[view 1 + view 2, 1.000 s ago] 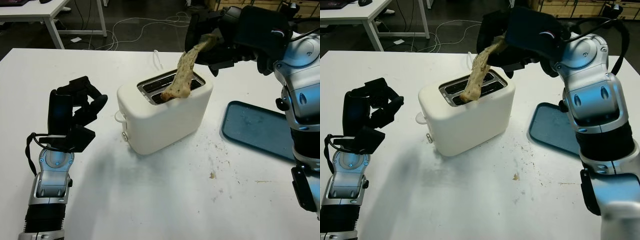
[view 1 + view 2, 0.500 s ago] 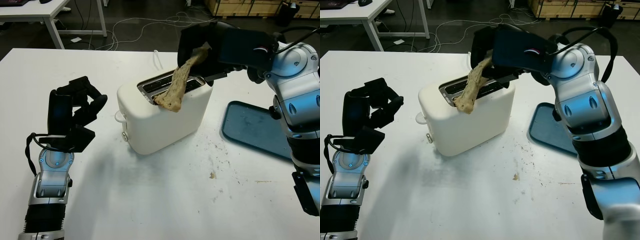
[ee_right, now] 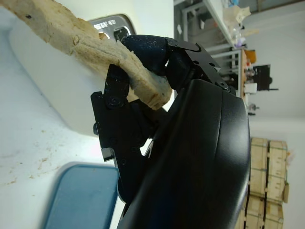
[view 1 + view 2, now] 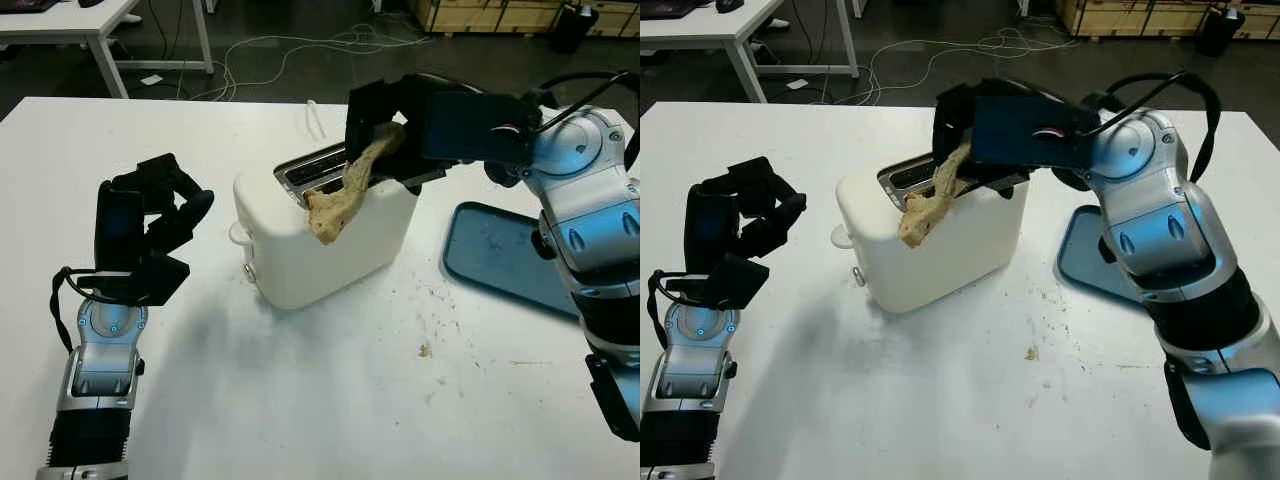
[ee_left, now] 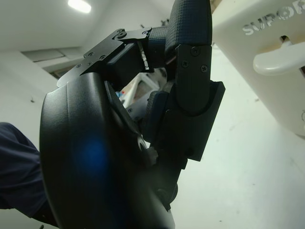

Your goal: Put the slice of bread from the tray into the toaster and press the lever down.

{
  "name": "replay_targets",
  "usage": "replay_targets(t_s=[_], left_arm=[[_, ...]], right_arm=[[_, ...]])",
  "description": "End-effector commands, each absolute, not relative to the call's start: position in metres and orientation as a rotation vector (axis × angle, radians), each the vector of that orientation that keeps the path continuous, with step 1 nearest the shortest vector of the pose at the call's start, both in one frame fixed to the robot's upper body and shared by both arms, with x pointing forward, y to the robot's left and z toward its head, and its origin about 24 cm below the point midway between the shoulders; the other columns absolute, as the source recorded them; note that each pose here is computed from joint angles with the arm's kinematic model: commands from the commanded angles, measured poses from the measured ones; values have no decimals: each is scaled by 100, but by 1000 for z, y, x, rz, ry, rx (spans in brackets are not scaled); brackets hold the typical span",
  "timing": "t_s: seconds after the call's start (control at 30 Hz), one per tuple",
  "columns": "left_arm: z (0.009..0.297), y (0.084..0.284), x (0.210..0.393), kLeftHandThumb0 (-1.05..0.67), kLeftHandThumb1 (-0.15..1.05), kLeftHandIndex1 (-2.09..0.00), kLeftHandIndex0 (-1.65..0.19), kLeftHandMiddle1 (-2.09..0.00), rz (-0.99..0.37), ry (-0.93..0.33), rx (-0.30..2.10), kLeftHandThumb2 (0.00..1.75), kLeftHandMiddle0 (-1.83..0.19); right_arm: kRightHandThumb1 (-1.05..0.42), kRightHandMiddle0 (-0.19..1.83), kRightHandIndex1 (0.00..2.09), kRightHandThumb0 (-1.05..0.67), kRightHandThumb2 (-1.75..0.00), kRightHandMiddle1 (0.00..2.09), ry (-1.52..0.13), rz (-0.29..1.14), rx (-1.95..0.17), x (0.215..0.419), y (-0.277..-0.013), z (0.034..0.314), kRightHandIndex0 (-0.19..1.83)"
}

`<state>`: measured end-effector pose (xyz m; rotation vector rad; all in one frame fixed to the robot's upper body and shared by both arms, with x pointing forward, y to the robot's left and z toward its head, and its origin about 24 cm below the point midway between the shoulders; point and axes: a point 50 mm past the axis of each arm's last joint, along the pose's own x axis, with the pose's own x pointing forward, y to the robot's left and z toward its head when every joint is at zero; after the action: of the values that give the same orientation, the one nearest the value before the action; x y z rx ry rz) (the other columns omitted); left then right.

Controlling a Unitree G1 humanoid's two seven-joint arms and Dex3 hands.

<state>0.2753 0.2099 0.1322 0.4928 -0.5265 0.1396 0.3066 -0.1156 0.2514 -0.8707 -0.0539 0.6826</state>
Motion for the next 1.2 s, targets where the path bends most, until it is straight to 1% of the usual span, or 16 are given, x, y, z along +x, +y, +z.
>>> replay_targets(t_s=[0.0, 0.17, 0.37, 0.6, 0.73, 0.83, 0.9, 0.97, 1.0, 1.03, 1.07, 1.1, 1.17], left_arm=[[132, 211, 273, -82, 92, -151, -106, -162, 148, -543, 489, 35, -130], [131, 211, 273, -82, 92, -151, -107, -161, 151, -540, 485, 35, -130], [132, 211, 272, -82, 92, -150, -107, -160, 158, -530, 493, 35, -131], [132, 211, 273, -81, 92, -150, -107, -161, 149, -542, 486, 35, -130], [132, 210, 273, -82, 92, -149, -107, -161, 151, -539, 487, 36, -130], [132, 210, 273, -82, 92, -149, -107, -161, 150, -538, 490, 36, -131], [132, 210, 273, -81, 92, -150, -106, -161, 144, -542, 487, 36, -130], [132, 210, 273, -82, 92, -150, -106, -161, 145, -537, 493, 36, -130], [132, 210, 273, -82, 92, -150, -106, -161, 147, -533, 497, 36, -130], [132, 210, 272, -82, 92, -150, -106, -161, 149, -531, 496, 37, -130], [132, 210, 272, -82, 92, -151, -106, -161, 150, -533, 495, 36, -130], [132, 210, 272, -81, 92, -151, -106, -162, 151, -534, 495, 36, -130], [132, 210, 272, -81, 92, -151, -106, -162, 153, -536, 492, 36, -130]], right_arm=[[-92, 72, 175, -35, -51, 175, -41, 685, -890, 307, -116, 248, 103], [-92, 72, 175, -32, -54, 175, -25, 665, -894, 317, -119, 244, 104], [-92, 74, 175, -29, -59, 175, -18, 604, -903, 339, -129, 244, 103], [-92, 82, 175, -29, -54, 175, -19, 490, -878, 359, -141, 254, 105], [-92, 79, 175, -27, -51, 175, -34, 449, -799, 367, -145, 263, 103], [-92, 77, 175, -28, -50, 175, -20, 453, -767, 368, -146, 265, 100], [-92, 77, 175, -30, -49, 175, 1, 480, -730, 368, -145, 264, 101], [-92, 76, 175, -38, -47, 175, 13, 538, -727, 367, -145, 263, 100], [-92, 75, 175, -44, -44, 172, 12, 565, -756, 366, -144, 263, 98], [-92, 72, 165, -51, -39, 152, 7, 598, -789, 365, -144, 263, 84], [-92, 65, 142, -57, -32, 117, 7, 626, -816, 364, -144, 263, 67], [-92, 64, 128, -61, -28, 91, 7, 657, -858, 363, -143, 263, 60], [-91, 61, 84, -67, -17, 35, 6, 722, -933, 361, -142, 264, 36]])
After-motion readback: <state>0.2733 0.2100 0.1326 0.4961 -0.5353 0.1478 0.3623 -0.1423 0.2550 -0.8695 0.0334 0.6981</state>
